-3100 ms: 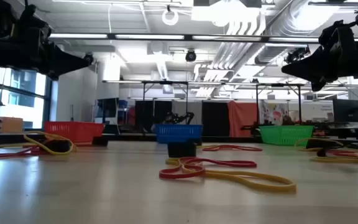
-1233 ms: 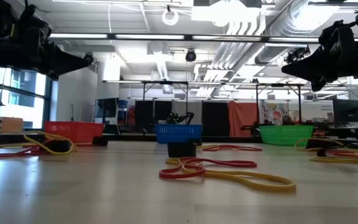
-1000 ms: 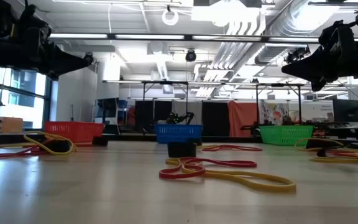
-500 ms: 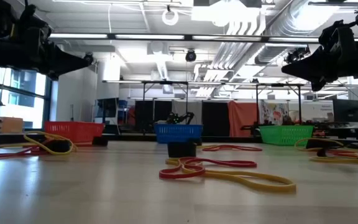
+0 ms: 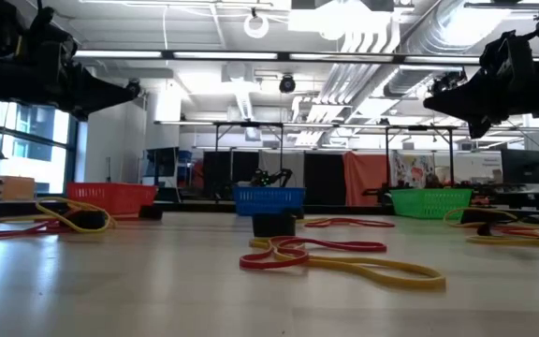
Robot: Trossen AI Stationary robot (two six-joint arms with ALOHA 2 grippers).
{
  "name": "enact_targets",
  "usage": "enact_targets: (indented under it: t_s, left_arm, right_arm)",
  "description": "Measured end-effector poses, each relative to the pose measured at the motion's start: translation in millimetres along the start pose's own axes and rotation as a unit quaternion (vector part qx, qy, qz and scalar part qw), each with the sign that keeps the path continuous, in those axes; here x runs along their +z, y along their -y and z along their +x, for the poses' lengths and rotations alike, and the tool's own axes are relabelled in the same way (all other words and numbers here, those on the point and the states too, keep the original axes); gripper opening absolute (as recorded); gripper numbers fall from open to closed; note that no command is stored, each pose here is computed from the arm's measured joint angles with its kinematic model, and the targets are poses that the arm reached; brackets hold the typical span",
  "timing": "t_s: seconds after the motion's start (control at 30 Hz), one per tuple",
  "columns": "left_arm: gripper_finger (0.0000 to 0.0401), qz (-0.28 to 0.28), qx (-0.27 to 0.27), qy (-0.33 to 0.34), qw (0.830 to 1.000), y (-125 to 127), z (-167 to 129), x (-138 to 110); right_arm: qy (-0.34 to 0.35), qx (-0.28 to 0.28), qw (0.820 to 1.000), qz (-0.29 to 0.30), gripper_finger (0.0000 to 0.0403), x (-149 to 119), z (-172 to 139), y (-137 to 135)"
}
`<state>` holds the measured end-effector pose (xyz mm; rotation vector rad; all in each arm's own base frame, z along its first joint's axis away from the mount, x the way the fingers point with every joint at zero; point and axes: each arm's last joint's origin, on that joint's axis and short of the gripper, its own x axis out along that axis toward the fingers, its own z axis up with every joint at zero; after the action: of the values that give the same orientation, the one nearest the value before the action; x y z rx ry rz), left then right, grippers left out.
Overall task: Sort rubber bands into baskets
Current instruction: Put the red rubber band into the green bin
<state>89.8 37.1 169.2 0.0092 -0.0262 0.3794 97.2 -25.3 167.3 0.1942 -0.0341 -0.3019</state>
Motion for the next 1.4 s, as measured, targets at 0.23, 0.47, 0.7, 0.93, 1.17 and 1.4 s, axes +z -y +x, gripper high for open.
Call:
enact_targets:
  t_s: [0.23,0.47,0.7,0.93,1.17,1.4]
  left_arm:
    - [0.0003,0.000,0.001,0.000,1.000,-0.1,0.0,-0.1]
    - [0.0003,0.000,0.001,0.000,1.000,-0.1,0.0,0.0]
    - [0.0003,0.000,0.001,0.000,1.000,-0.1,0.0,-0.1]
    - [0.0003,0.000,0.001,0.000,1.000,-0.1,0.0,-0.1]
    - [0.0003,0.000,0.001,0.000,1.000,-0.1,0.0,-0.1]
    - [0.0003,0.000,0.001,0.000,1.000,-0.1,0.0,0.0]
  right_arm:
    - [0.098,0.021,0.994,0.031,0.0002,19.0,-2.0,-3.6]
    - [0.115,0.060,0.991,0.014,0.0000,34.0,-4.2,-8.6]
    - [0.034,0.046,0.998,0.012,0.0000,59.0,2.7,-14.2]
    - [0.035,0.067,0.997,-0.010,0.0000,84.5,15.3,-21.4]
    - [0.044,0.065,0.996,-0.042,0.0000,90.3,25.3,-23.1]
    - [0.025,0.032,0.998,-0.052,0.0000,84.4,34.5,-20.8]
